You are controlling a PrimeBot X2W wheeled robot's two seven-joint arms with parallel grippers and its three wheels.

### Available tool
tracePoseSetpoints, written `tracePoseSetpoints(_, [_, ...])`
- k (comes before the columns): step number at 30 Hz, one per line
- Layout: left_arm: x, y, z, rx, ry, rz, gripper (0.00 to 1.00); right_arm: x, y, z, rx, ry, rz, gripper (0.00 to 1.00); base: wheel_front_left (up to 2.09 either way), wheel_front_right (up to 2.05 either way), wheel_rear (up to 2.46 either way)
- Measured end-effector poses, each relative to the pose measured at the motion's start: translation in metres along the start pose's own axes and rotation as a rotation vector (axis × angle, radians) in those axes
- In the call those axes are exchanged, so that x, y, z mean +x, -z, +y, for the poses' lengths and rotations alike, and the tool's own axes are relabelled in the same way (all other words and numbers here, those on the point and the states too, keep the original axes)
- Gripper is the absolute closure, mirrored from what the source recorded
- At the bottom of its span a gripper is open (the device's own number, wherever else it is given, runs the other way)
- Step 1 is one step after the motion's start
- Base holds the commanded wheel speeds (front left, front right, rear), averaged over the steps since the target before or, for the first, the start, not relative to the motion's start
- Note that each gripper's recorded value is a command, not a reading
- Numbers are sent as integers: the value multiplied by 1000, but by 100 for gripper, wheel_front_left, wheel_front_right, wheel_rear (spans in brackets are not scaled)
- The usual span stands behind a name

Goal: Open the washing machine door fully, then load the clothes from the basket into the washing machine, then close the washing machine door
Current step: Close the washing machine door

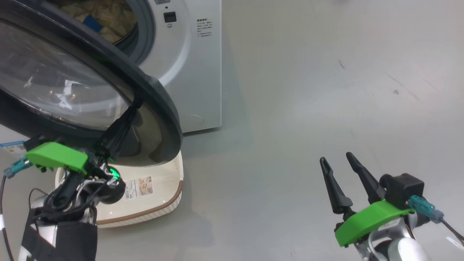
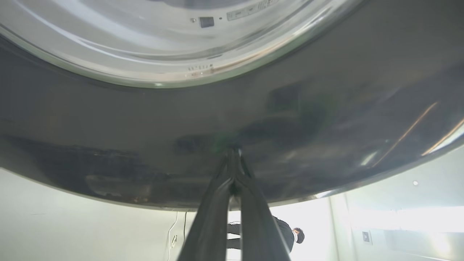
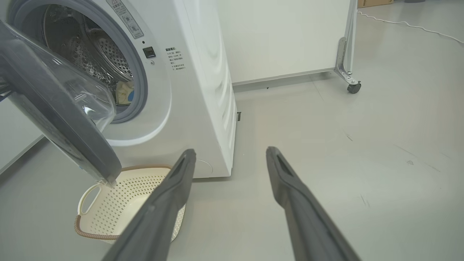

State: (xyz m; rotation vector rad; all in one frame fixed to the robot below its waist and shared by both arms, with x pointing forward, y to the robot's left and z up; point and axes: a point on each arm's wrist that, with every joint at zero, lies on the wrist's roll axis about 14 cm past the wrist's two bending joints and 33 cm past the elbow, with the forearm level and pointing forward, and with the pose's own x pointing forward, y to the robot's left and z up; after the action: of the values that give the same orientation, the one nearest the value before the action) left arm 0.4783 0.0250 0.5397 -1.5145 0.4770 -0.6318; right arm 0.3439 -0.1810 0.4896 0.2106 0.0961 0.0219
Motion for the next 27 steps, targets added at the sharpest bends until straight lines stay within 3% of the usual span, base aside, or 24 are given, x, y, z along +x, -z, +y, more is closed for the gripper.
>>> tracePoseSetpoints(15, [36, -3, 5, -23, -19, -33, 100, -11, -2, -16, 14, 58, -19, 0, 0, 0, 0])
tracePoseSetpoints(27, [33, -12, 0, -15, -13, -91, 100, -12, -3, -16, 16, 56, -28, 0, 0, 0, 0])
